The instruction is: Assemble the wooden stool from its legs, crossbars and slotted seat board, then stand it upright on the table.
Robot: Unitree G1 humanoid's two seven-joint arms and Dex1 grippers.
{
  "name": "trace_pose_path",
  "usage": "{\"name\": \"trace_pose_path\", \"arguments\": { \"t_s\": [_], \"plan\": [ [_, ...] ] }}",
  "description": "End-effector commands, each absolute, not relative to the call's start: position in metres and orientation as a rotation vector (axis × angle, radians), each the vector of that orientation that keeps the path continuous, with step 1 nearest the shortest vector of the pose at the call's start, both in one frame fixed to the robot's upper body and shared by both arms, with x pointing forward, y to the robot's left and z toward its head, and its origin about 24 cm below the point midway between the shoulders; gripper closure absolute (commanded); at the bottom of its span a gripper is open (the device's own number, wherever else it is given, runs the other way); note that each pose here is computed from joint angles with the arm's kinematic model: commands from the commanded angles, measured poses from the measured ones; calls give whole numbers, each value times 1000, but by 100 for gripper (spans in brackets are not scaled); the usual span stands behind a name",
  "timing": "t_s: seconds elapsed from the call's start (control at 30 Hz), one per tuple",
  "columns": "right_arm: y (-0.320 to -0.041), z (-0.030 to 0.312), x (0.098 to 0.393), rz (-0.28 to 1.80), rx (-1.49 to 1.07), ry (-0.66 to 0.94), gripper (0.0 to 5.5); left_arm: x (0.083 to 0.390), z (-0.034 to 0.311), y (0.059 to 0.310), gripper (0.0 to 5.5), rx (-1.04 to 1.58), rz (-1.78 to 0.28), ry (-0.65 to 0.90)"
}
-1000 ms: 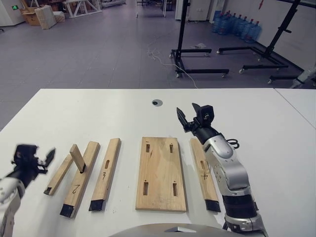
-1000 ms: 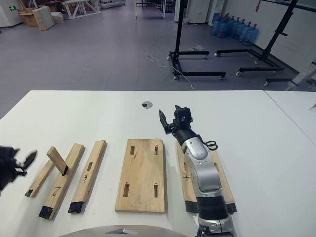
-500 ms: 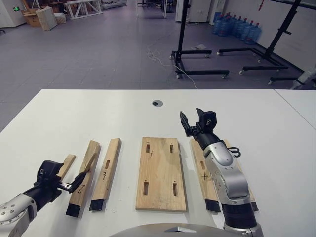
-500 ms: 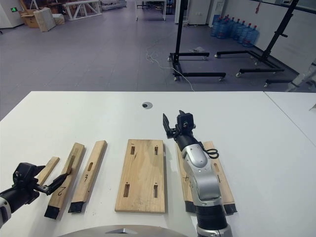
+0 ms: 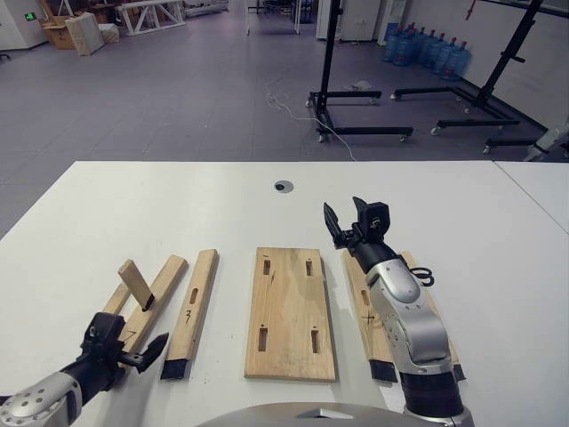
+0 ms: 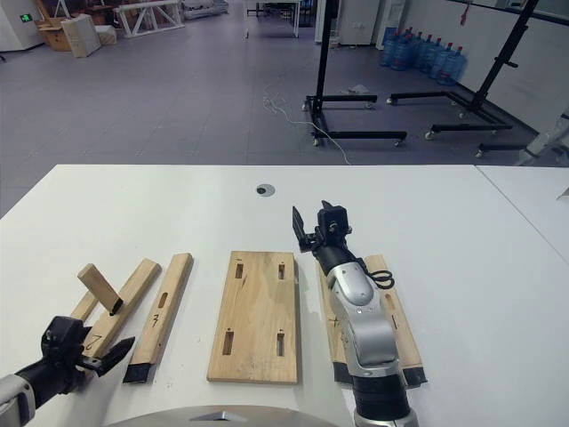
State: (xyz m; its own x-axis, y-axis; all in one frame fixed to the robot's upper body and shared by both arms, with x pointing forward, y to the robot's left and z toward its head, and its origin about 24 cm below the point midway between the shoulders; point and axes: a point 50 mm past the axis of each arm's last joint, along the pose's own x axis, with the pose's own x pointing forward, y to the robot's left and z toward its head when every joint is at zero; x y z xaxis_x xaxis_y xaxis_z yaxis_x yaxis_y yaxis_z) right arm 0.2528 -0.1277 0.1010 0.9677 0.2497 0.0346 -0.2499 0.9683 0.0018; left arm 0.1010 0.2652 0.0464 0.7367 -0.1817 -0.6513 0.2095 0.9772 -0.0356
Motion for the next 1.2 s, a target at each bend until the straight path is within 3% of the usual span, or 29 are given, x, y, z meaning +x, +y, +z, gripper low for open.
{"name": "trace_pose_path", "arguments": {
  "t_s": [0.03, 0.23, 0.73, 0.93, 1.1, 1.2],
  "plan": [
    [-129, 104, 252, 265, 5, -30, 215, 91, 30, 271, 69, 20, -173, 786],
    [-130, 106, 253, 274, -3, -24, 215, 89, 27, 275, 133, 17, -139, 787],
    [-130, 108, 258, 318, 3, -18, 215, 109, 38, 254, 338, 23, -141, 706],
    [-129, 109, 260, 324, -1, -23, 215, 111, 38, 254, 346, -46, -101, 700],
    [-128, 114, 263, 344, 8, -43, 215, 139, 61, 265, 346, -140, 11, 481],
    [-130, 125, 275, 378, 69, -55, 215, 166, 83, 252, 346, -283, -4, 347]
  ]
}}
